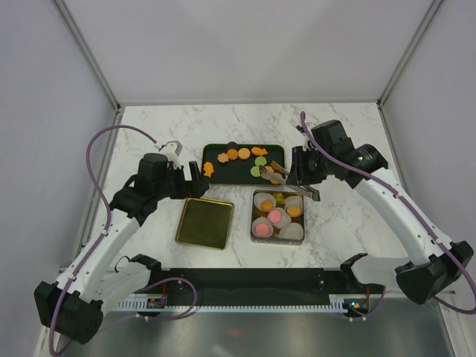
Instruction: Pack the cookies
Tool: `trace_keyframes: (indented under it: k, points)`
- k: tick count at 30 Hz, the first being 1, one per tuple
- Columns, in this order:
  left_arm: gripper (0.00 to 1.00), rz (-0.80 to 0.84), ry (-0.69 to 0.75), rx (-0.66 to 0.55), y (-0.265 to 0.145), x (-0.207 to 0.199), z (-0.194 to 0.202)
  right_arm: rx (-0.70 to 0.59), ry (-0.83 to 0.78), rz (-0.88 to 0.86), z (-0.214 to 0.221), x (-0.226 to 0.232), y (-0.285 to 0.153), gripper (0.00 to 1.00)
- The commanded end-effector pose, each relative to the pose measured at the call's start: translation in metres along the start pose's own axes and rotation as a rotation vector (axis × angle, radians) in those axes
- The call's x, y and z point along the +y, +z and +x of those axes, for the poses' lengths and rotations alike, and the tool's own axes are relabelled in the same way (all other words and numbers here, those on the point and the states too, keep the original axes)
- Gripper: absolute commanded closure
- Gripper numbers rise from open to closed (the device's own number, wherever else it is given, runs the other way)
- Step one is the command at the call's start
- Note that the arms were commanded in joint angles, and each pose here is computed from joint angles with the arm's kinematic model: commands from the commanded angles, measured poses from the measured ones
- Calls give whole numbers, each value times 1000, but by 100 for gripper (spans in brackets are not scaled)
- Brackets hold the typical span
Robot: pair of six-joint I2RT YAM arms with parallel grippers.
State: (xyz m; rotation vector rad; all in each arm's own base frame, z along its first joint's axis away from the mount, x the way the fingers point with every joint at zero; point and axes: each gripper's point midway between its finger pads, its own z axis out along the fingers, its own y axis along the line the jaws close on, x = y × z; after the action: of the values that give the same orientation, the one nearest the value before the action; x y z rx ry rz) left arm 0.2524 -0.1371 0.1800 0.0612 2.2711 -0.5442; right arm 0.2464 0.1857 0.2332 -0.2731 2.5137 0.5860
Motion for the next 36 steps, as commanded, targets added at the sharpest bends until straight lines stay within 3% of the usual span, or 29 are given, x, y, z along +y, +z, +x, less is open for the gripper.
trace_keyframes:
  k: [1, 8, 17, 36]
  points:
    - [0, 45, 20, -28, -5, -8, -8, 57, 65, -4, 30, 0, -25, 62]
    - [0, 78, 17, -13, -4, -14, -6, 121, 160, -11, 87, -3, -61, 61]
    - [0, 93, 18, -9, -4, -16, -5, 204, 255, -25, 141, -8, -73, 61]
    - [0, 84, 18, -21, -6, -15, -6, 219, 238, 77, 151, -30, -62, 60]
